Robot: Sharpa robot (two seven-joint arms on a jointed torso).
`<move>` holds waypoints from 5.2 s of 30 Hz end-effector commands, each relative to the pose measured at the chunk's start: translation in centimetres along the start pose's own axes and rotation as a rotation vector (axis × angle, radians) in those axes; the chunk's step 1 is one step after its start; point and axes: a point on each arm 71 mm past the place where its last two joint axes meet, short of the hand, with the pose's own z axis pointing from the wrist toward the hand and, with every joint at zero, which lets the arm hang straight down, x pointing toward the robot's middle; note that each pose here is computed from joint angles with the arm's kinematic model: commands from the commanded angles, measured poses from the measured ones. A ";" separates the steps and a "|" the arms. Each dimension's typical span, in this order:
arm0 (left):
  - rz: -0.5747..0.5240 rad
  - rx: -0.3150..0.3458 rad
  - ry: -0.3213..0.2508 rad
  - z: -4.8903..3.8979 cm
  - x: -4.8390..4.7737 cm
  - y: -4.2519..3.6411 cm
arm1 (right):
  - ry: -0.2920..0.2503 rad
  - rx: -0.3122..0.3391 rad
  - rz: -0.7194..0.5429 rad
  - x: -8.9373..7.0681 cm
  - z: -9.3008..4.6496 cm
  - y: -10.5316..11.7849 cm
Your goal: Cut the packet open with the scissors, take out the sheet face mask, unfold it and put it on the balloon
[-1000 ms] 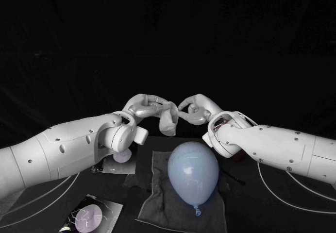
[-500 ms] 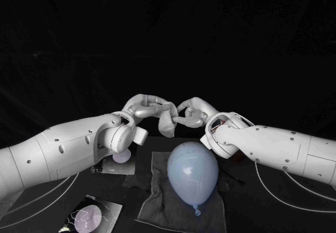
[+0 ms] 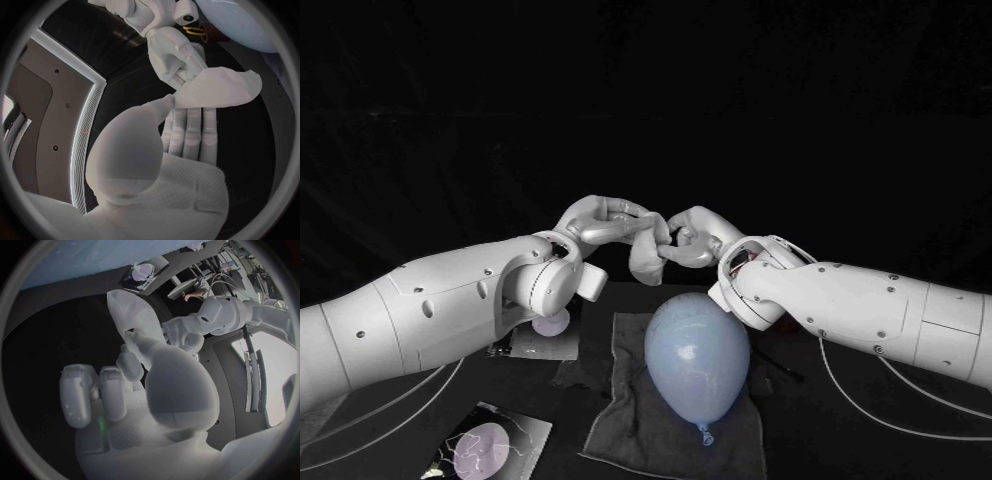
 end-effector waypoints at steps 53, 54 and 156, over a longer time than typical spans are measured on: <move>0.094 -0.013 0.284 -0.47 2.09 0.89 | -0.351 -0.060 0.044 -2.7 0.7 -1.1; 0.092 -0.014 0.295 -0.47 2.26 0.94 | -0.357 -0.061 0.047 -2.7 0.7 -1.1; 0.314 0.182 0.061 -1.45 1.93 0.63 | -0.218 -0.211 0.233 -2.3 -1.5 -0.4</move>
